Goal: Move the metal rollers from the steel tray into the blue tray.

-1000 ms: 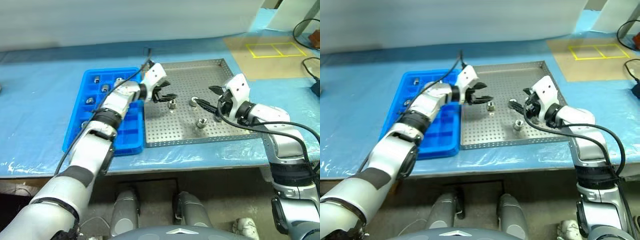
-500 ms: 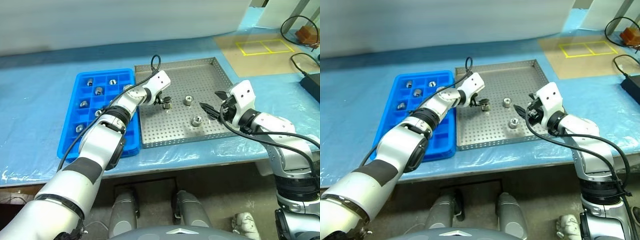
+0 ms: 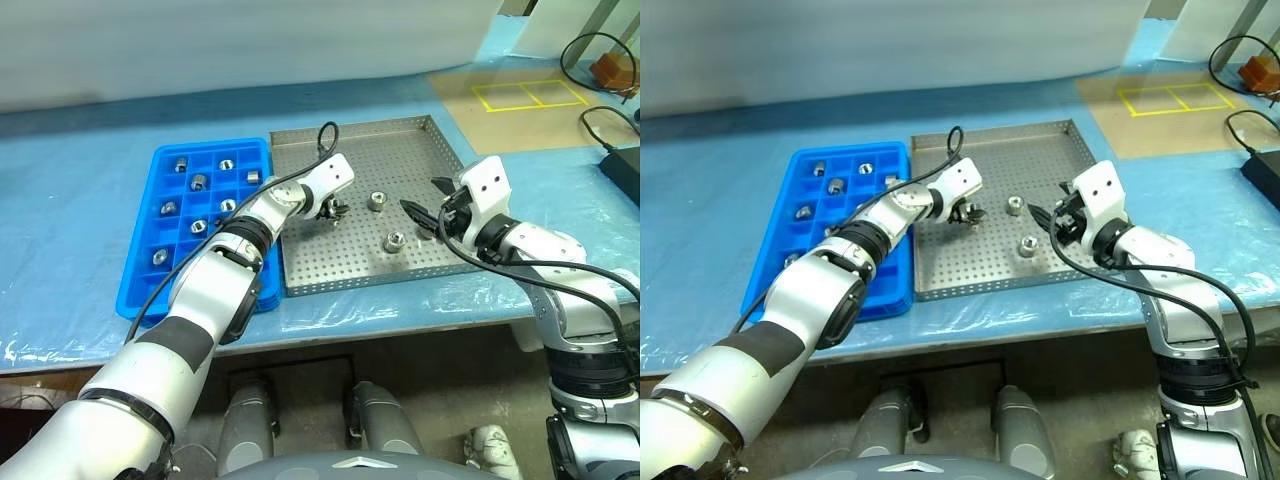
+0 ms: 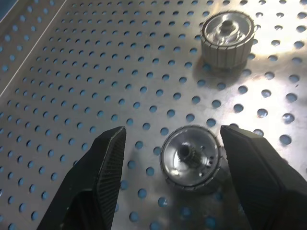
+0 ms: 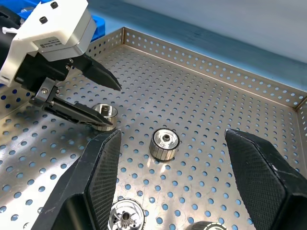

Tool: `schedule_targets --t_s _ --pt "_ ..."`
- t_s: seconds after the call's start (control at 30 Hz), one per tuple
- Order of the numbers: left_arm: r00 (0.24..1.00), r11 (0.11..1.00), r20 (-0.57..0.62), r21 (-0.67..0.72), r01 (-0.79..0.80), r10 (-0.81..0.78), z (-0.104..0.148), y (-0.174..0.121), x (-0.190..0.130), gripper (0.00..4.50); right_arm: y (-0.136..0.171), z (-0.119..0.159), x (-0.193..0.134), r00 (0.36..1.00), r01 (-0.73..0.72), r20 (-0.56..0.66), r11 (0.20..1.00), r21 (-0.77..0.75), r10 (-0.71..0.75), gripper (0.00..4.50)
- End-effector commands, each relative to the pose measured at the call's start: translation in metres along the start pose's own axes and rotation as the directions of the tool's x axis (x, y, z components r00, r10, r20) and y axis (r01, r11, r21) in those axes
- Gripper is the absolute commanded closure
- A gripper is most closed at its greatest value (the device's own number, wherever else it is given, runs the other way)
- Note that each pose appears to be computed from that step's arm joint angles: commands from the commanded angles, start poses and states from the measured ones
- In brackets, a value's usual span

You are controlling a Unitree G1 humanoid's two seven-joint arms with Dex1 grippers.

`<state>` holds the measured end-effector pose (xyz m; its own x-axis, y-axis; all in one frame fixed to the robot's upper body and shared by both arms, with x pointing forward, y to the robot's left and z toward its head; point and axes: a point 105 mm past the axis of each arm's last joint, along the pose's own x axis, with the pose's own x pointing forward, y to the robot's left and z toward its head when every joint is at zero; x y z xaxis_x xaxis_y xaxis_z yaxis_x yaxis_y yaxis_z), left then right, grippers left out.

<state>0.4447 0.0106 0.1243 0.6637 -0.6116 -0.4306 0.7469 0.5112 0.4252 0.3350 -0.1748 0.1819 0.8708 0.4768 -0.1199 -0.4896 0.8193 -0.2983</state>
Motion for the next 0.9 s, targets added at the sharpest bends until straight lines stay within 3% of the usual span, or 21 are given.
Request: schedule_targets --t_s 0.03,0.23,0.47,0.67,0.9 --pt "0.999 0.999 -0.007 0.002 -0.037 0.037 0.003 0.007 -0.001 1.20 -0.001 0.011 -0.002 0.999 0.018 0.048 1.000 -0.025 -0.017 0.97" --pt "1.000 0.999 -0.021 0.028 0.019 -0.019 0.002 -0.007 0.003 1.20 -0.004 0.010 -0.001 0.998 0.037 0.050 0.999 -0.027 -0.036 0.97" --pt "0.999 1.000 -0.035 0.023 -0.002 0.003 -0.002 -0.002 0.002 1.20 -0.003 0.010 0.001 0.998 0.046 0.054 0.999 -0.024 -0.044 0.97" --pt "0.998 0.999 -0.065 0.034 0.007 -0.005 -0.010 -0.001 0.000 2.63 -0.003 0.008 0.002 0.998 0.048 0.051 0.999 -0.025 -0.046 0.97" --pt "0.998 0.999 -0.061 0.051 -0.006 0.009 -0.012 0.002 -0.002 2.63 -0.003 0.009 0.004 0.997 0.047 0.055 0.999 -0.029 -0.045 0.97"
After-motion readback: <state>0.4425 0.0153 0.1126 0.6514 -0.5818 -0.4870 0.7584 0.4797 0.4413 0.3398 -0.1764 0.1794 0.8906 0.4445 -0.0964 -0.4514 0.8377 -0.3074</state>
